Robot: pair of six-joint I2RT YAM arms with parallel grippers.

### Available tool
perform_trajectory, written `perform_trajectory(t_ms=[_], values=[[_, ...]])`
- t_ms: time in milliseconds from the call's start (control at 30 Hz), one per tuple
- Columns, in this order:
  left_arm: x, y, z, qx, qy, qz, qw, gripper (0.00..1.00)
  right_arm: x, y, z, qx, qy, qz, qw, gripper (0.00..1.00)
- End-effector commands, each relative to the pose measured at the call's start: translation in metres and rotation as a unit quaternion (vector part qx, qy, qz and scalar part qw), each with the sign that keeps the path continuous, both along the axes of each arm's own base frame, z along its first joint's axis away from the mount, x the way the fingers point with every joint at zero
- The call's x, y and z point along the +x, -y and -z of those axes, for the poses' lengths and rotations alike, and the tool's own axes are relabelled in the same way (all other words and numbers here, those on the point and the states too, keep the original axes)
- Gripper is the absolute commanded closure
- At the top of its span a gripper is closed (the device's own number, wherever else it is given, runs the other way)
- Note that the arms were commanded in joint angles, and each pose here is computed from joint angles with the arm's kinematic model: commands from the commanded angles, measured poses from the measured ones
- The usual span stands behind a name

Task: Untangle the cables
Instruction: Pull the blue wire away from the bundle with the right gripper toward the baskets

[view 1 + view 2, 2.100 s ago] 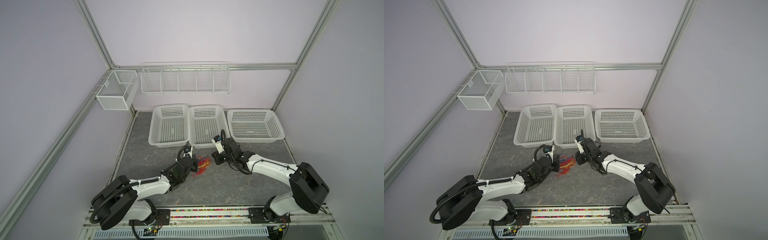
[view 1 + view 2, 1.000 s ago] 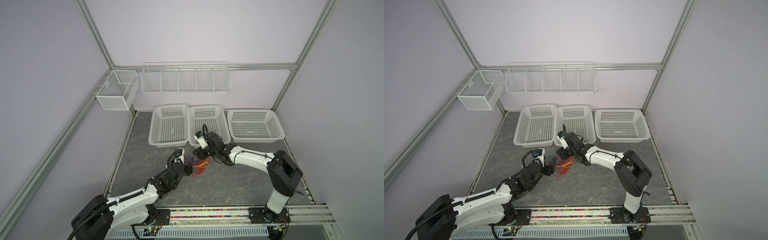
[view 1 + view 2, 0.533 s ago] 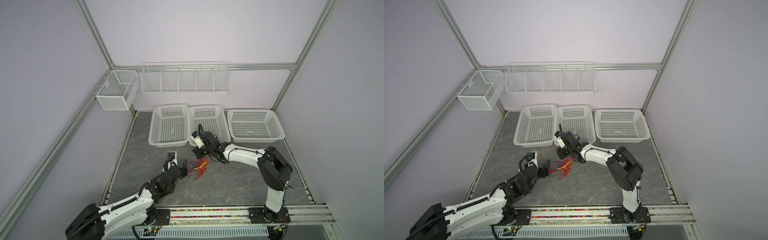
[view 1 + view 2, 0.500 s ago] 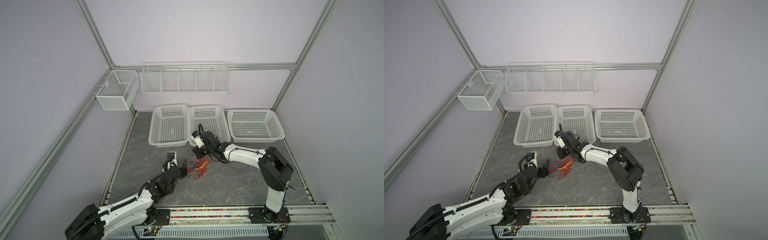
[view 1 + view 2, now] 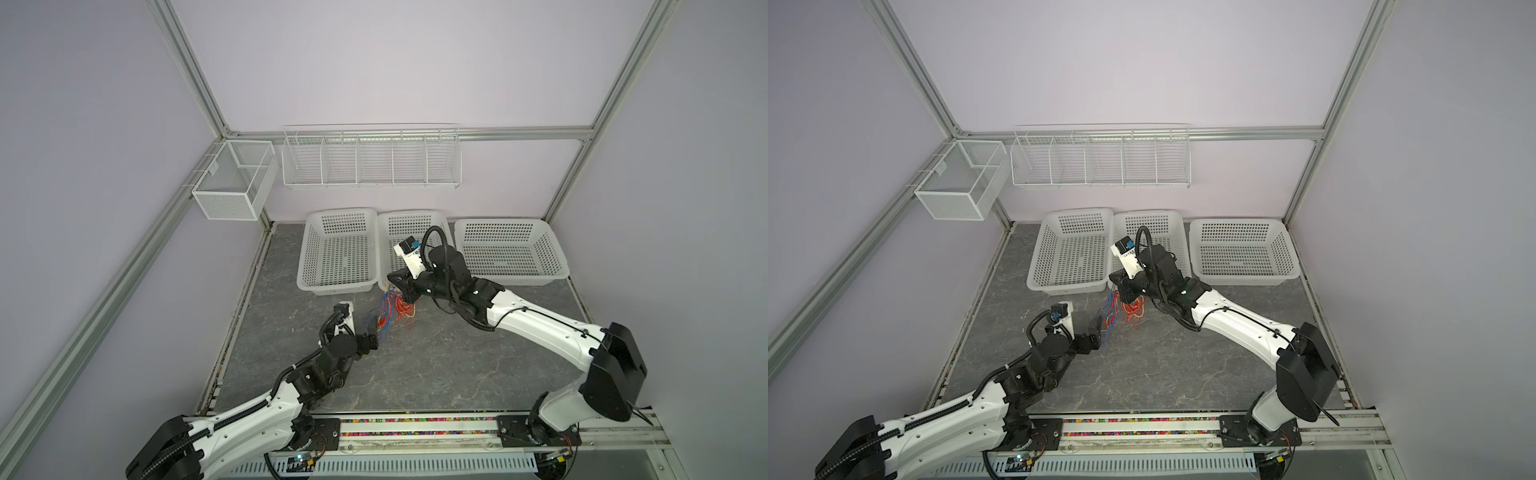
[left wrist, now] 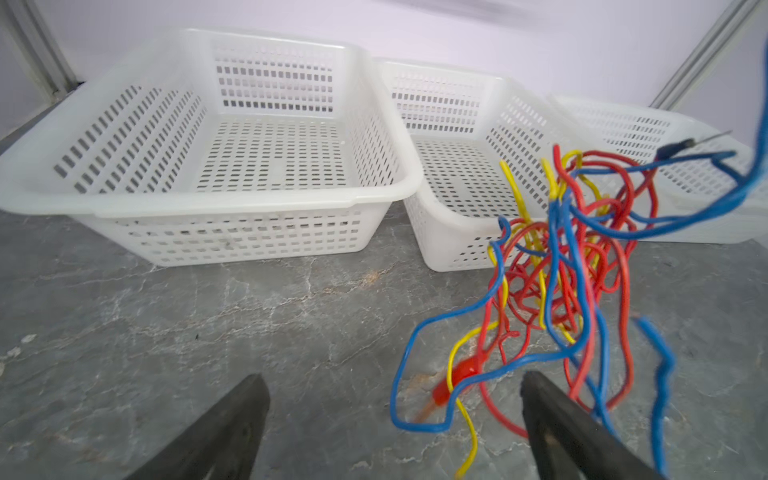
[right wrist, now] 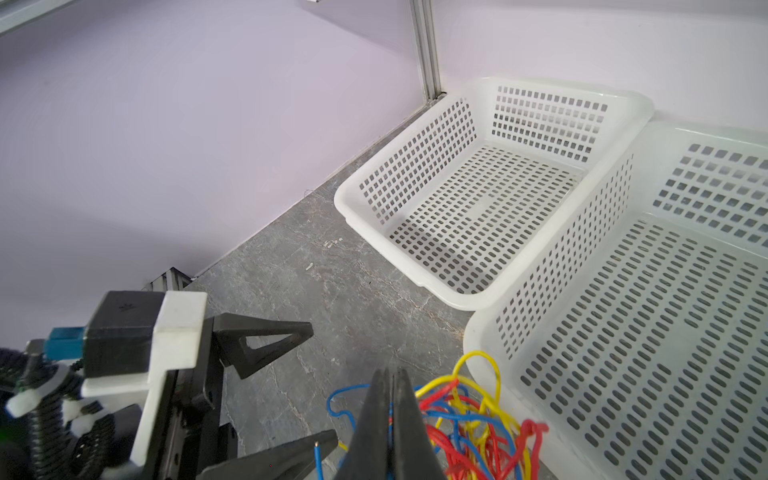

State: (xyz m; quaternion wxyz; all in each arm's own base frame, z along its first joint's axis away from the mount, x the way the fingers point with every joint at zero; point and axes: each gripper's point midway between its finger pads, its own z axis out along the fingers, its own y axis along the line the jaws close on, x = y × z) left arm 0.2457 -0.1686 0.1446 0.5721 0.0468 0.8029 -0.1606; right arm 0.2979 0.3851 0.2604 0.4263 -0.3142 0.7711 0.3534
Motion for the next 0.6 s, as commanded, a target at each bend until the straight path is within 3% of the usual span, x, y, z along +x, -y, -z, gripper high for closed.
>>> perform_trajectory(t_ms=[0, 300, 567], values=[[-0.003, 0.013, -0.010, -0.005, 0.025, 0.042, 0.999, 0.02, -0.008, 0.000, 0.002, 0.003, -0.006, -0.012, 1.000, 0.94], [0.001, 0.034, -0.028, -0.021, 0.060, 0.078, 0.995, 0.03, -0.021, -0.004, -0.003, 0.017, -0.012, -0.041, 0.999, 0.94], [0.014, 0.060, -0.016, -0.020, 0.027, 0.091, 0.995, 0.18, -0.027, -0.003, -0.003, 0.025, -0.013, -0.051, 0.998, 0.94]])
